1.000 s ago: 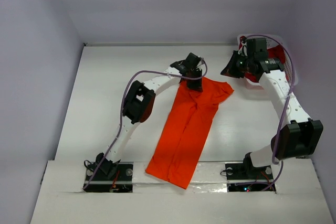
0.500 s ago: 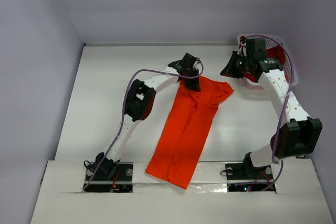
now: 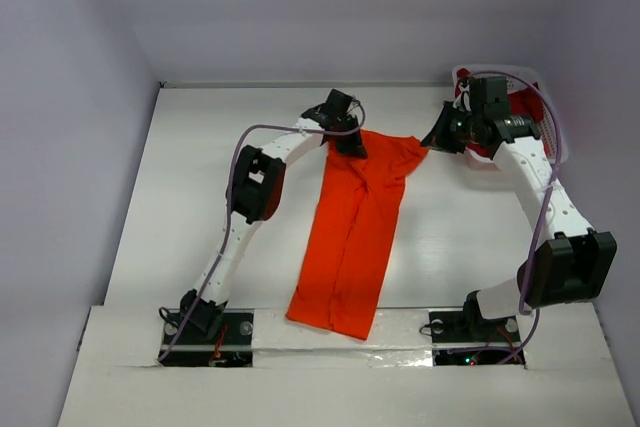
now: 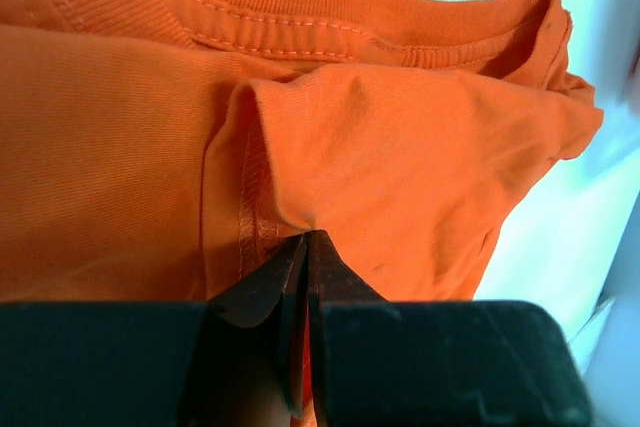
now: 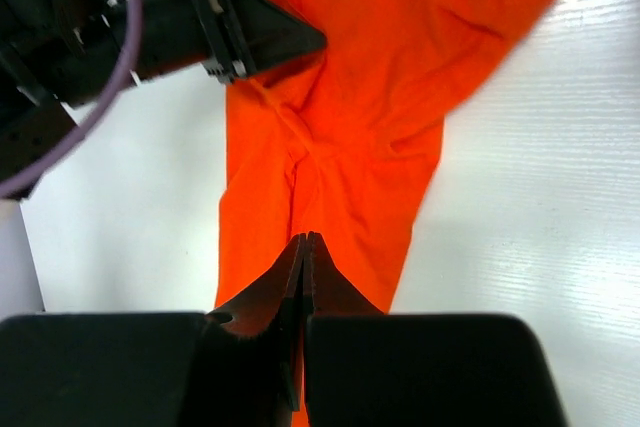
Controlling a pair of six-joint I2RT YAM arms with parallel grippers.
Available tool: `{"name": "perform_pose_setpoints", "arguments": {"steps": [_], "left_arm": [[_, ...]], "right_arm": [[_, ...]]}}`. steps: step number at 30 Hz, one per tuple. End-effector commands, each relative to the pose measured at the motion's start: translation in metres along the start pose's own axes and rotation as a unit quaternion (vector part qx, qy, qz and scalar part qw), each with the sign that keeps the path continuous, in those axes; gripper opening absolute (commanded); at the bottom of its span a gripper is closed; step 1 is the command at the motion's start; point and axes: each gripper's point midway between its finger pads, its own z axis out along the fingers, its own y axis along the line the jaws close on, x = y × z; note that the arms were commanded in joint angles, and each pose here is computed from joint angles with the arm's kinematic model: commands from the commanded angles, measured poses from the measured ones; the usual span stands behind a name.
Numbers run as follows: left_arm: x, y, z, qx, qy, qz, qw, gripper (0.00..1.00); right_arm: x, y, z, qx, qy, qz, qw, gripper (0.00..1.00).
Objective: Fold and stack the t-shirts
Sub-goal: Rotate the tshirt 90 degrees
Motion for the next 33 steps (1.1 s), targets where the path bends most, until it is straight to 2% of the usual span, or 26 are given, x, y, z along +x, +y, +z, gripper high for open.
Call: {"name": "perform_pose_setpoints", "arguments": {"steps": [1,6,16,26,33], "left_arm": [[-0.027,0.047,-0.002,-0.055,-0.033,-0.049,0.997,0.00],[-0.052,0.077,-0.016,-0.073,-0.065,-0.085,0.992,0.00],[-0.096,0.108,-0.037,-0.063,-0.100,-0.116,0.986,0.00],[-0.098,0.099,-0.036,-0.031,-0.086,-0.109,0.990,0.00],[-0.116,0.070,-0.064,-0.003,-0.111,-0.089,0.990,0.00]], "right_arm": [[-0.002,0.005,-0.010,-0.015,-0.014,-0.003,1.000,0.00],[0.004,0.001,-0.008,-0.012,-0.009,-0.004,1.000,0.00],[0.015,-0.006,-0.001,-0.009,0.002,-0.001,1.000,0.00],[0.012,-0.004,0.005,-0.015,0.006,0.000,1.000,0.00],[0.012,-0.001,0.009,-0.025,0.011,-0.002,1.000,0.00]]}}
